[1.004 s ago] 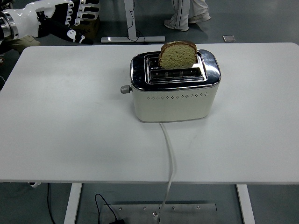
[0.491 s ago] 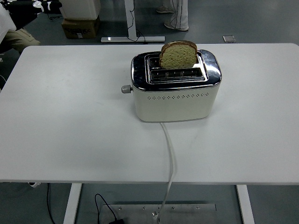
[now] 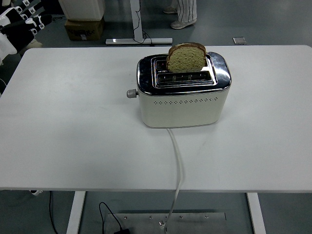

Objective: Press down toaster

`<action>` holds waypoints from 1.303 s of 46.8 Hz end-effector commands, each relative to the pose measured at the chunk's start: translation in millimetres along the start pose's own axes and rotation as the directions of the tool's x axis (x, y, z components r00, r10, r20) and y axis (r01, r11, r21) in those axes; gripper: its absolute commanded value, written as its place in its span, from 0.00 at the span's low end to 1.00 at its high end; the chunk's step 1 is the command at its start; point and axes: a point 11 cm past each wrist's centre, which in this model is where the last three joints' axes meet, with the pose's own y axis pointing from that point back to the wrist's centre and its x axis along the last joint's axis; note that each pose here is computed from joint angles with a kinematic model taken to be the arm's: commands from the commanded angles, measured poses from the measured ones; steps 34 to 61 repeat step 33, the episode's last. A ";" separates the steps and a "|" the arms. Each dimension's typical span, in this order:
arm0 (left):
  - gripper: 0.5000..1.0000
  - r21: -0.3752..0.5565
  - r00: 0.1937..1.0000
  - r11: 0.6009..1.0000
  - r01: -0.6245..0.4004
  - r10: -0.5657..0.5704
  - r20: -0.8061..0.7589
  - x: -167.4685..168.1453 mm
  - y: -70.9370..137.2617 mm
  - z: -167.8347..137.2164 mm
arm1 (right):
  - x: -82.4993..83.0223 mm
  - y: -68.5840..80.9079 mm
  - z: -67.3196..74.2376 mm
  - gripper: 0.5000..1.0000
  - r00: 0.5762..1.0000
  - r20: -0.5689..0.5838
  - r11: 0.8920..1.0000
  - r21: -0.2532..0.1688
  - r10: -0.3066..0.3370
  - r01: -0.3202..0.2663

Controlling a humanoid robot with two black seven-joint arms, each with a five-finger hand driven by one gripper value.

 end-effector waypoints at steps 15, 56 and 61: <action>1.00 0.039 0.999 0.999 -0.037 0.038 -0.018 12.5 9.5 -22.0 | 0.0 0.0 0.0 1.00 1.000 0.002 1.000 0.000 0.000 0.000; 1.00 0.064 0.998 0.997 -0.046 0.048 -0.031 16.2 14.1 -38.2 | 0.0 0.2 0.1 1.00 1.000 0.004 1.000 0.005 0.000 -0.001; 1.00 0.064 0.998 0.997 -0.046 0.048 -0.031 16.2 14.1 -38.2 | 0.0 0.2 0.1 1.00 1.000 0.004 1.000 0.005 0.000 -0.001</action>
